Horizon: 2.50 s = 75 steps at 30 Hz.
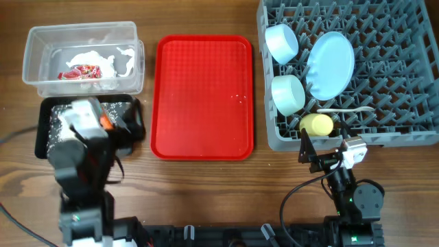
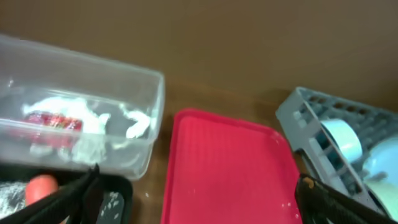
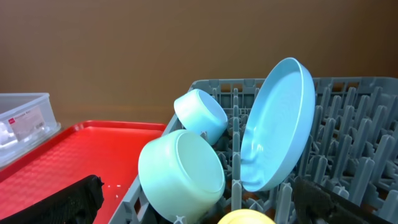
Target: Sort waste into correct bins and load items into the dishwasher rack
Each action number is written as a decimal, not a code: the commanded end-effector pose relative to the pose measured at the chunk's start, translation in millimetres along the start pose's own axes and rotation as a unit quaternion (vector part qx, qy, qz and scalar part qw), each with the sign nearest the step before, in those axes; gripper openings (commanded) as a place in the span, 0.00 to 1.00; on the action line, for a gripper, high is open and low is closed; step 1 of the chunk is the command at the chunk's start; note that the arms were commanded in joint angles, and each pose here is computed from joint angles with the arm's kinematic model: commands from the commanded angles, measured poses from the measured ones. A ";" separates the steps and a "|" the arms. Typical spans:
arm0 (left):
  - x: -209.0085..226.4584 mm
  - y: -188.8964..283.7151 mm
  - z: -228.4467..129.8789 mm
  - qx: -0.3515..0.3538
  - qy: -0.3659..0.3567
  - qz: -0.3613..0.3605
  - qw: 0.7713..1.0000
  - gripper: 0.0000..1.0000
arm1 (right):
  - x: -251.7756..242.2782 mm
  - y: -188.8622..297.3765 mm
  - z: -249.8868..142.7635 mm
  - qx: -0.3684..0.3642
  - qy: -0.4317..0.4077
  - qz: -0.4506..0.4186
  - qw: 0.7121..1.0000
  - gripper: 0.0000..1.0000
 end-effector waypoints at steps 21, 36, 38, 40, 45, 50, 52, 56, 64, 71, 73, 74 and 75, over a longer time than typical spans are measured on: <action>22.9 14.9 -97.3 -0.107 -0.056 -0.033 0.992 1.00 | 2.0 0.4 1.0 -0.005 0.007 0.010 1.000 1.00; 24.7 13.4 -103.1 -0.085 -0.049 -0.029 0.995 1.00 | 2.0 0.4 1.0 -0.005 0.007 0.010 1.000 1.00; 24.7 13.4 -103.1 -0.085 -0.049 -0.029 0.995 1.00 | 2.0 0.4 1.0 -0.005 0.007 0.010 1.000 1.00; 24.7 13.4 -103.1 -0.085 -0.049 -0.029 0.995 1.00 | 2.0 0.4 1.0 -0.005 0.007 0.010 1.000 1.00; 24.7 13.4 -103.1 -0.085 -0.049 -0.029 0.995 1.00 | 2.0 0.4 1.0 -0.005 0.007 0.010 1.000 1.00; 24.7 13.4 -103.1 -0.085 -0.049 -0.029 0.995 1.00 | 2.0 0.4 1.0 -0.005 0.007 0.010 1.000 1.00; 24.7 13.4 -103.1 -0.085 -0.049 -0.029 0.995 1.00 | 2.0 0.4 1.0 -0.005 0.007 0.010 1.000 1.00; 24.7 13.4 -103.1 -0.085 -0.049 -0.029 0.995 1.00 | 2.0 0.4 1.0 -0.005 0.007 0.010 1.000 1.00; 24.7 13.4 -103.1 -0.085 -0.049 -0.029 0.995 1.00 | 2.0 0.4 1.0 -0.005 0.007 0.010 1.000 1.00; 24.7 13.4 -103.1 -0.085 -0.049 -0.029 0.995 1.00 | 2.0 0.4 1.0 -0.005 0.007 0.010 1.000 1.00; 24.7 13.4 -103.1 -0.085 -0.049 -0.029 0.995 1.00 | 2.0 0.4 1.0 -0.005 0.007 0.010 1.000 1.00; 24.7 13.4 -103.1 -0.085 -0.049 -0.029 0.995 1.00 | 2.0 0.4 1.0 -0.005 0.007 0.010 1.000 1.00; 24.7 13.4 -103.1 -0.085 -0.049 -0.029 0.995 1.00 | 2.0 0.4 1.0 -0.005 0.007 0.010 1.000 1.00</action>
Point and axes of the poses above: each gripper's point midway between its finger pads, its own y axis back along the fingers, its own x axis along the line the jaws close on, z = x × y, the point moved 10 cm from there along y, back along the fingers, and after that the axes turned 5 degrees about y, right-handed, at the moved point
